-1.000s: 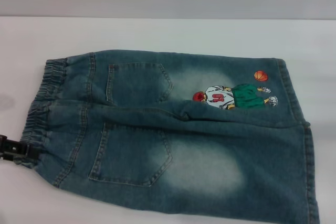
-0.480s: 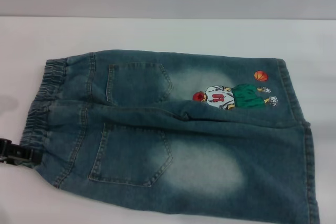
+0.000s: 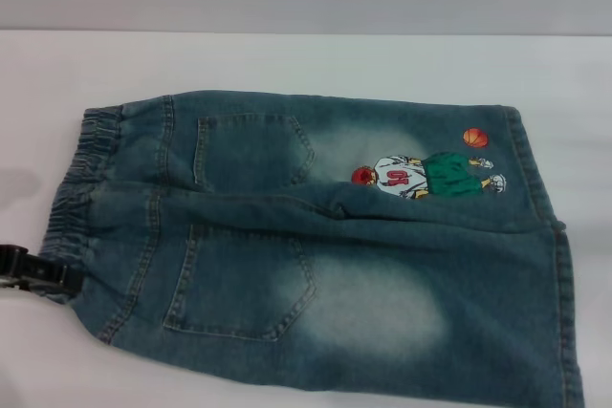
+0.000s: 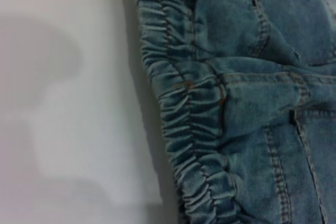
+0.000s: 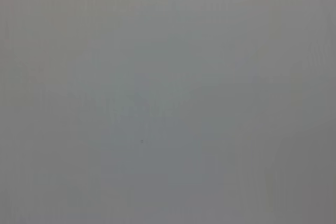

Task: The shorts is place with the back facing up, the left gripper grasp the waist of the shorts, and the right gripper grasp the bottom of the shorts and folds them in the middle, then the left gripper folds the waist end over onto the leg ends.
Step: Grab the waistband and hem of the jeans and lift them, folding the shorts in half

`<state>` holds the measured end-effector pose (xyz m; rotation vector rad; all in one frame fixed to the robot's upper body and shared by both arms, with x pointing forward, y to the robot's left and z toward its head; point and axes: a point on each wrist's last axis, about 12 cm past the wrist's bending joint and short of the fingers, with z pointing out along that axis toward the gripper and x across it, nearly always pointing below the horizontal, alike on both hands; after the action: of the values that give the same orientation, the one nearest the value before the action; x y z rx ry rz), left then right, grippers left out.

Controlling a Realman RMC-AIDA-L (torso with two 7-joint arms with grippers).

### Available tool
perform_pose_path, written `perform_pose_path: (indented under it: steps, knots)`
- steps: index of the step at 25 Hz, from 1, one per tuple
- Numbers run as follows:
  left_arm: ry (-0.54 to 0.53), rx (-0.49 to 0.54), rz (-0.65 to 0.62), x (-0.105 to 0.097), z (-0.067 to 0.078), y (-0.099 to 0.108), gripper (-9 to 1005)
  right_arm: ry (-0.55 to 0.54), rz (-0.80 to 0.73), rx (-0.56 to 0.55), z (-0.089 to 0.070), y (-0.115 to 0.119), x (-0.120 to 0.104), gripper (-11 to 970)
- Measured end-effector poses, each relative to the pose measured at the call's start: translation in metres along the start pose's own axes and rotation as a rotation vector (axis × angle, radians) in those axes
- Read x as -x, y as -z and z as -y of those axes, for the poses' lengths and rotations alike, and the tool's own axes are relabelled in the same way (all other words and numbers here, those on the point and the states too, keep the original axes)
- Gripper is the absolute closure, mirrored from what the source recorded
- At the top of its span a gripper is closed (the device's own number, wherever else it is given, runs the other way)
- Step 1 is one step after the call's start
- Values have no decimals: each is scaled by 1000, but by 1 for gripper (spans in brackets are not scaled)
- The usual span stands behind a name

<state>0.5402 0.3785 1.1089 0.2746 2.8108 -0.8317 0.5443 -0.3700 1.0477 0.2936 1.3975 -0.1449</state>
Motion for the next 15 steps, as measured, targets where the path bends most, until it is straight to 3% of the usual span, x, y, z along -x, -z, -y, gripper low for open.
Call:
perform_pose_path:
  steps: [4, 15]
  knots:
    - [-2, 1, 9, 1, 0, 1, 205, 0, -1, -1, 0, 0, 0, 230]
    - [-7, 28, 39, 6, -2, 3, 667, -2, 0, -14, 3, 1, 0, 230]
